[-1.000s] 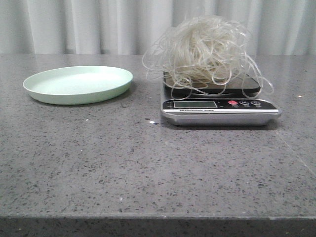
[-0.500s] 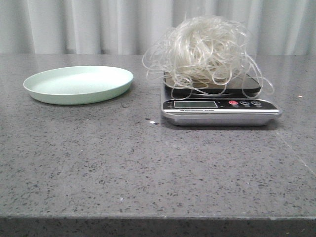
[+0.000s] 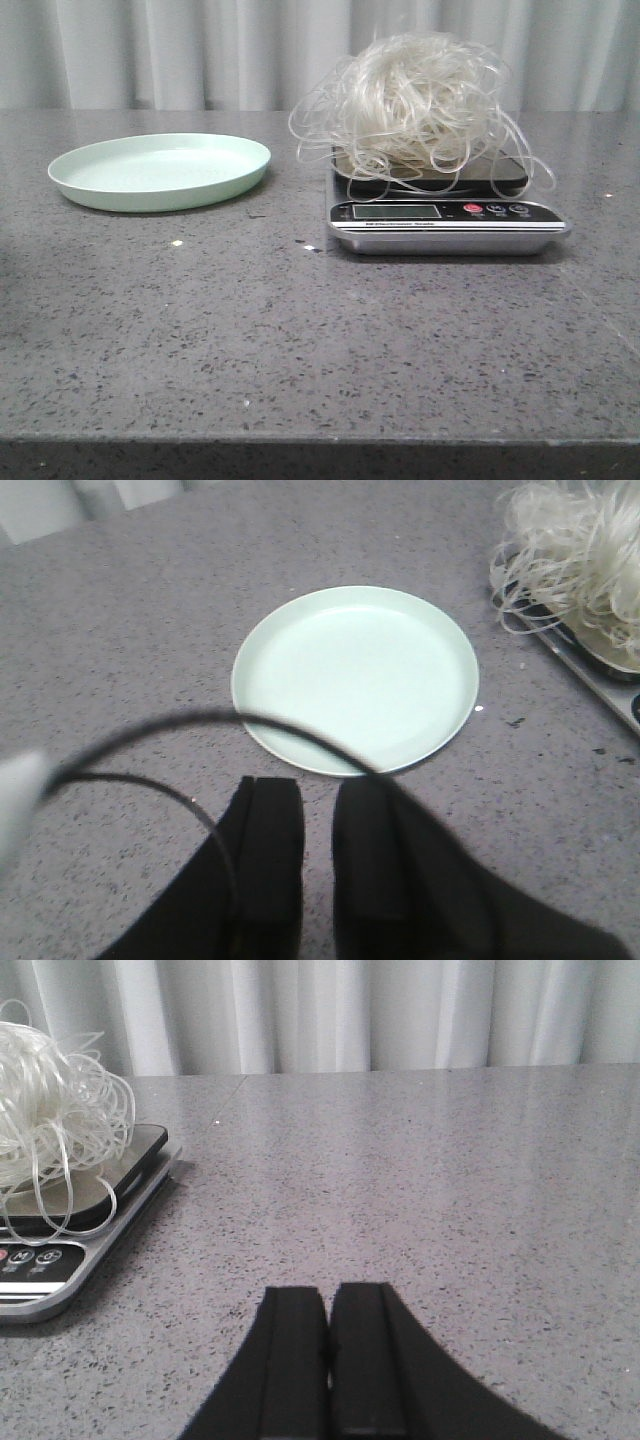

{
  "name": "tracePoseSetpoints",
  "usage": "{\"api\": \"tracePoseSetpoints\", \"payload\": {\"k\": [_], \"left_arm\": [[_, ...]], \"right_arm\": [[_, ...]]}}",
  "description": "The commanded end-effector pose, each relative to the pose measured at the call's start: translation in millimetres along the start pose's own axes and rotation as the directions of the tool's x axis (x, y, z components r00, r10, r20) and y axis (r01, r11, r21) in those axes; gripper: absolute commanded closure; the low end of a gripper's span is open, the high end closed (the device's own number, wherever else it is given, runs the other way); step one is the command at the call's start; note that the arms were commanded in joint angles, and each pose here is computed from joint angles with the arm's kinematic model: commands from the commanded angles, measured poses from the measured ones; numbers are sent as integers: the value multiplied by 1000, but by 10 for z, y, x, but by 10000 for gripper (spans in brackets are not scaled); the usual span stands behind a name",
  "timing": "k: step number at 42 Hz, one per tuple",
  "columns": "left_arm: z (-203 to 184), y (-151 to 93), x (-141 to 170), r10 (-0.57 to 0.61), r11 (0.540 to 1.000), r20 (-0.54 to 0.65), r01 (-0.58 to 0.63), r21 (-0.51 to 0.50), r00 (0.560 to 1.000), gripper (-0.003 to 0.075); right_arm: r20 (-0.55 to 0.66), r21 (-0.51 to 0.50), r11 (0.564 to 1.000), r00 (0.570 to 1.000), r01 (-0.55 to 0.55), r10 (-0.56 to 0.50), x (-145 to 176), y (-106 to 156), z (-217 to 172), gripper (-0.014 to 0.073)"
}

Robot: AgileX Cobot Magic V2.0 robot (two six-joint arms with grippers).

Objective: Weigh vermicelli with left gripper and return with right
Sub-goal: 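Withdraw the left gripper and move the right gripper above the scale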

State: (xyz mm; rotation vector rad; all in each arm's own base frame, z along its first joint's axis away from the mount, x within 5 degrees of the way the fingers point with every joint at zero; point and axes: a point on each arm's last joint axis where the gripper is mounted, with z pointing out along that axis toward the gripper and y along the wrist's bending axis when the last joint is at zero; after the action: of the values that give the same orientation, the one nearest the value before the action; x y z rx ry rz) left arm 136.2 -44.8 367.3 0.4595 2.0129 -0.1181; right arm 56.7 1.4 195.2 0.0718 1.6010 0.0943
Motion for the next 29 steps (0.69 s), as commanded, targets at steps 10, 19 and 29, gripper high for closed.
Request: {"api": "tracePoseSetpoints", "payload": {"k": [10,19,29], "left_arm": [[-284,-4,538,3,994,278,27,-106,961,584],[-294,-23,673,7,992,385,43,-121,923,584],[-252,-24,695,15,991,441,46,-127,897,584]], "right_arm": [[142,0,1000,990,-14,13,-144,0,-25,444],[228,0,1000,974,-14,13,-263,4,-49,444],[309,-17,1000,951,-9,14,-793,68,-155,444]]}}
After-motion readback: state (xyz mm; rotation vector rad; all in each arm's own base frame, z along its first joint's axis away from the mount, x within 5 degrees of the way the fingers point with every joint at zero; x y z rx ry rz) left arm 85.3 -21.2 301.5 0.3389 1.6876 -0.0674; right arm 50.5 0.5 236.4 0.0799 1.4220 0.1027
